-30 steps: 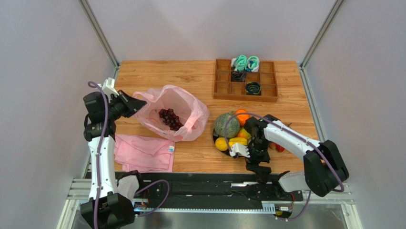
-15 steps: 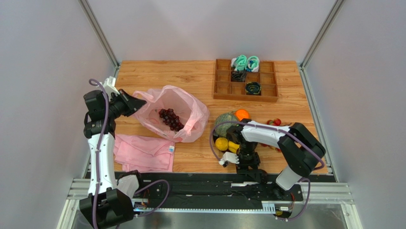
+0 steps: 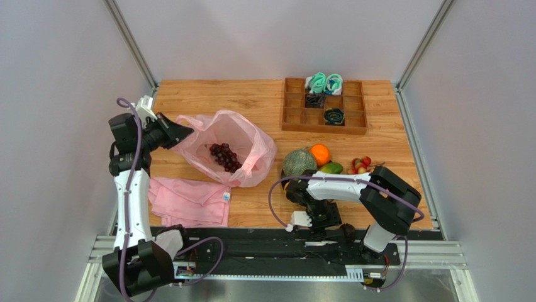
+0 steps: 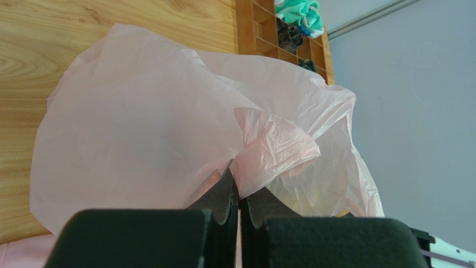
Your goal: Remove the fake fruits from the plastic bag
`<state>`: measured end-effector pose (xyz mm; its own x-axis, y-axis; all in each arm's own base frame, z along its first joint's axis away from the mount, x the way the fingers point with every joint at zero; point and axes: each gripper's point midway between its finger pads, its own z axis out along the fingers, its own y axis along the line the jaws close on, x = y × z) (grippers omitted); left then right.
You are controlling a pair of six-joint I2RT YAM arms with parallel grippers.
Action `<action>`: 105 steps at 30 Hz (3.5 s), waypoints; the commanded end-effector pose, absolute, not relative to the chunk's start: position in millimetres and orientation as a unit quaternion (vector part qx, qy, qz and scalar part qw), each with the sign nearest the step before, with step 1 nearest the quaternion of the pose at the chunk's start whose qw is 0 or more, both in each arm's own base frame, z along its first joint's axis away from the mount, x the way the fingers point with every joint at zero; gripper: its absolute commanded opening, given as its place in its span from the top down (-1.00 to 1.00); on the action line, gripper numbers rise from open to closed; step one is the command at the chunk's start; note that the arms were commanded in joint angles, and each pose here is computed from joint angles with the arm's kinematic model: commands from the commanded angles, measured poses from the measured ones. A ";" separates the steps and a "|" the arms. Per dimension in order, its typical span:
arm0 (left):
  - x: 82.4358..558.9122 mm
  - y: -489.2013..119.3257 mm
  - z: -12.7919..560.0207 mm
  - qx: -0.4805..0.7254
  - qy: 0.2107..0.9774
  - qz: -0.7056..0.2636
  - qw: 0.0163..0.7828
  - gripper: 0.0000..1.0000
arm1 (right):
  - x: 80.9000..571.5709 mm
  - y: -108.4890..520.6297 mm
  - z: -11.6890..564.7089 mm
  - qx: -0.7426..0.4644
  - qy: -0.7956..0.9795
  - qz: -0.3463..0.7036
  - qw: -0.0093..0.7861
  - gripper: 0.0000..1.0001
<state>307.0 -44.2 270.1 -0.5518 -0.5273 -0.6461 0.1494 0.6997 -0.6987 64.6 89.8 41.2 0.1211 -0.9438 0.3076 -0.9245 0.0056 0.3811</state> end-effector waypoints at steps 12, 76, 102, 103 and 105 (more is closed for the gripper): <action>303.5 -47.1 320.8 -0.090 0.765 -0.380 0.512 1.00 | 72.1 67.9 54.5 0.670 -0.658 0.067 0.337 -0.37; 320.2 -38.4 286.6 -0.079 0.796 -0.367 0.475 1.00 | 134.0 -2.2 98.4 0.819 -0.550 -0.159 -0.038 -0.77; 301.4 -49.4 299.7 0.019 0.799 -0.349 0.490 1.00 | 144.0 41.3 107.3 0.825 -0.459 -0.241 -0.225 -1.00; 302.6 -49.3 305.9 0.024 0.793 -0.347 0.500 1.00 | 153.2 38.4 115.2 0.814 -0.483 -0.227 -0.228 -1.00; 302.0 -49.8 314.1 0.022 0.787 -0.346 0.511 1.00 | 165.2 35.0 125.5 0.767 -0.559 -0.214 -0.231 -1.00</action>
<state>302.1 -45.3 271.0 -0.5963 -0.3696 -0.7126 0.2662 0.7464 -0.6099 183.8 6.7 82.2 0.1111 -0.8735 -0.4740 -0.9938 -0.0986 -0.0511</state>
